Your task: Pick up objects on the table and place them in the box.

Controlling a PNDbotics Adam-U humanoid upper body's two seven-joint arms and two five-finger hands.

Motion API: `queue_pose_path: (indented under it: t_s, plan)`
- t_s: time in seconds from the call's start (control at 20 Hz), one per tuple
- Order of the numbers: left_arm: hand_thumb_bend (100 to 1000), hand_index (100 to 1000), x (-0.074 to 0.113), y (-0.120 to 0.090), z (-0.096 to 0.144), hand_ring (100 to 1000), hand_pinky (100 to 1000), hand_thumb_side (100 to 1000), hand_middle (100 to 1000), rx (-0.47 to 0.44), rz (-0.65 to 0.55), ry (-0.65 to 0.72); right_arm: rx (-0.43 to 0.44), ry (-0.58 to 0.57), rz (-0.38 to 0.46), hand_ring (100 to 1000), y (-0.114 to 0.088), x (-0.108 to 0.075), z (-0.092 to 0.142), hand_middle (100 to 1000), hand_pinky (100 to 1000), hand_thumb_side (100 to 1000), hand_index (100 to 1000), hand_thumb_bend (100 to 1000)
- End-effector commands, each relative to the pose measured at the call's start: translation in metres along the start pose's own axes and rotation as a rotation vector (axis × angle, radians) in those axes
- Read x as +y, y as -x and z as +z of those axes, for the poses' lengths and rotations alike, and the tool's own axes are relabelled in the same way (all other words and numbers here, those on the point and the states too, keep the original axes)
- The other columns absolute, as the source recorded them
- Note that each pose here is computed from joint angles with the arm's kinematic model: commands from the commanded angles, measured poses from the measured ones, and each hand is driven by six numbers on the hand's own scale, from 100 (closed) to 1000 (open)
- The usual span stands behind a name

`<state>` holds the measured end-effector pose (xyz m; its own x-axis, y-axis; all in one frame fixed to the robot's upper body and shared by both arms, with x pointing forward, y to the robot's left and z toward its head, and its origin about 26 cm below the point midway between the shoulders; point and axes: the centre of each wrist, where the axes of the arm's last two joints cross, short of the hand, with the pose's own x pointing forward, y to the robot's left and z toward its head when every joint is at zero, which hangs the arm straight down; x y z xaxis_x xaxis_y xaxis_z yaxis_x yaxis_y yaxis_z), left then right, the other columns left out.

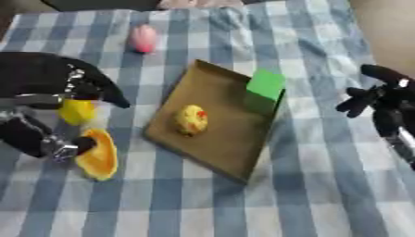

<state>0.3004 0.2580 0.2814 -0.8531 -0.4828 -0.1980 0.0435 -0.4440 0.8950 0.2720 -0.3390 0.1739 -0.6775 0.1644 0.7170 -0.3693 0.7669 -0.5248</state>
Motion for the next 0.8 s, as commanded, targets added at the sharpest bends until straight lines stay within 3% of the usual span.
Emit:
queue_pose_path:
  t_s: [0.05,0.5,0.8]
  plan:
    - [516,923,0.003,0.004,0.02,885,912,508,814,0.039,-0.09,0.055,-0.008,-0.004,0.028,722,-0.006,-0.005,-0.001,557,982,481,971,100]
    - [493,915,-0.017,-0.002,0.007,878,900,319,806,0.026,-0.108,0.134,-0.013,-0.006,0.019,722,-0.006,-0.003,-0.003,557,983,486,972,100]
    - [464,916,-0.021,-0.004,0.004,880,902,401,806,0.0,-0.086,0.199,-0.011,-0.004,0.014,722,-0.005,-0.002,-0.003,558,984,490,972,100]
